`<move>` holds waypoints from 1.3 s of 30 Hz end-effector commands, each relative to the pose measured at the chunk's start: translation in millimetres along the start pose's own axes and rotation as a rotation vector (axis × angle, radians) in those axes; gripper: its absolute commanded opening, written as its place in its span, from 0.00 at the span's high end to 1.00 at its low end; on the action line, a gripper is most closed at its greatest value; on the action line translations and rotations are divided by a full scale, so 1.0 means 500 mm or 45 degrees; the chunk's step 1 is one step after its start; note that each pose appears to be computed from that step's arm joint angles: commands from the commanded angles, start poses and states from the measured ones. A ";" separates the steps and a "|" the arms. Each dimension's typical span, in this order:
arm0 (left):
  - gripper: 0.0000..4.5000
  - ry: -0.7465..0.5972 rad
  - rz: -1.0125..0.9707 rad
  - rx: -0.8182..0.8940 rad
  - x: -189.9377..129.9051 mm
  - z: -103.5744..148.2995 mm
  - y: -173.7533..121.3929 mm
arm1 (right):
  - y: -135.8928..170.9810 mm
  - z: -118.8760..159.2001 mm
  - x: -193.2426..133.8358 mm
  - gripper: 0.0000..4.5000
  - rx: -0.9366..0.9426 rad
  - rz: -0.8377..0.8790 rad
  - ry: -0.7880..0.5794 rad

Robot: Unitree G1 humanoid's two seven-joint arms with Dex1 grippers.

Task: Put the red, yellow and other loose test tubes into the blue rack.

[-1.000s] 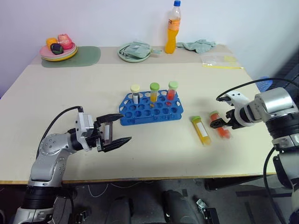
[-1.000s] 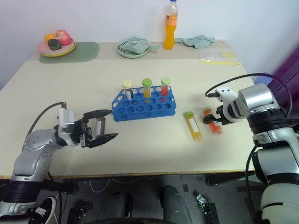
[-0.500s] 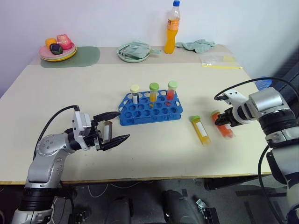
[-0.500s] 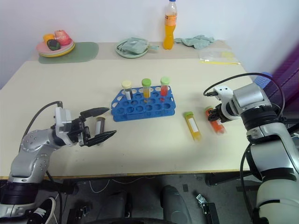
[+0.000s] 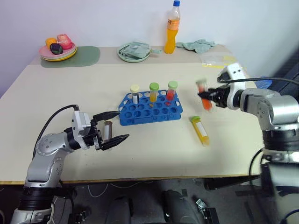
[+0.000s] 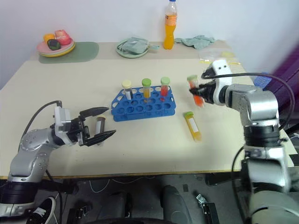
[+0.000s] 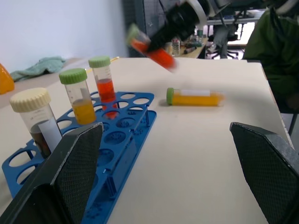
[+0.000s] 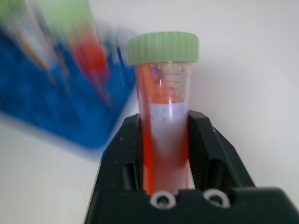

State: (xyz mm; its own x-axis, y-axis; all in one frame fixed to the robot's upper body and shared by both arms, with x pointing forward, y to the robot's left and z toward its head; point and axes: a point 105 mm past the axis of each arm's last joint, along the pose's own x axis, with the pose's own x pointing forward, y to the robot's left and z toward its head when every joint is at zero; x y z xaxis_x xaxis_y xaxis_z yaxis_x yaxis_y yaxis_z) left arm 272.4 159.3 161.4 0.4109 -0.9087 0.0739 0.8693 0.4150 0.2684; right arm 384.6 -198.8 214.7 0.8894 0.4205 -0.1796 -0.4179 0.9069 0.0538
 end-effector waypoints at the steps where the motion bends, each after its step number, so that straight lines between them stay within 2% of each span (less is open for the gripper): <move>1: 0.00 -0.019 0.015 0.057 -0.003 0.021 0.016 | 0.034 0.077 -0.044 0.82 0.002 -0.053 -0.480; 3: 0.00 -0.020 0.013 0.062 -0.001 0.025 0.023 | 0.066 0.081 -0.056 0.82 -0.058 -0.076 -0.660; 7: 0.00 -0.014 0.002 0.083 0.005 0.037 0.040 | 0.128 0.023 -0.045 0.82 -0.082 -0.077 -0.787; 10: 0.00 -0.018 -0.001 0.093 0.006 0.050 0.047 | 0.159 0.008 -0.045 0.82 -0.058 -0.075 -0.882; 12: 0.00 -0.011 -0.002 0.098 0.006 0.053 0.050 | 0.165 -0.017 -0.028 0.82 0.028 -0.090 -0.852; 15: 0.00 -0.007 -0.003 0.096 0.007 0.056 0.053 | 0.189 -0.048 -0.007 0.82 -0.062 -0.057 -0.843; 21: 0.00 0.006 0.002 0.092 -0.003 0.051 0.056 | 0.207 -0.054 0.025 0.82 -0.096 -0.049 -0.883; 27: 0.00 0.000 0.025 0.078 -0.012 0.046 0.057 | 0.211 -0.092 0.039 0.82 -0.142 -0.050 -0.832; 39: 0.00 0.020 0.024 0.081 -0.019 0.048 0.051 | 0.180 -0.116 0.063 0.82 -0.259 -0.097 -0.764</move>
State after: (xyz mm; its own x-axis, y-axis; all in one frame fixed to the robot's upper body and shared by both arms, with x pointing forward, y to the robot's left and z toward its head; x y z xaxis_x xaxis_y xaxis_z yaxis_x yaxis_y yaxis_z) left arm 288.1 177.6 178.1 0.4443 -0.8947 0.0453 0.8521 0.4377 0.2868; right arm 363.8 -105.3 144.7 0.8614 0.3512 0.3669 -0.3357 0.9358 -0.1076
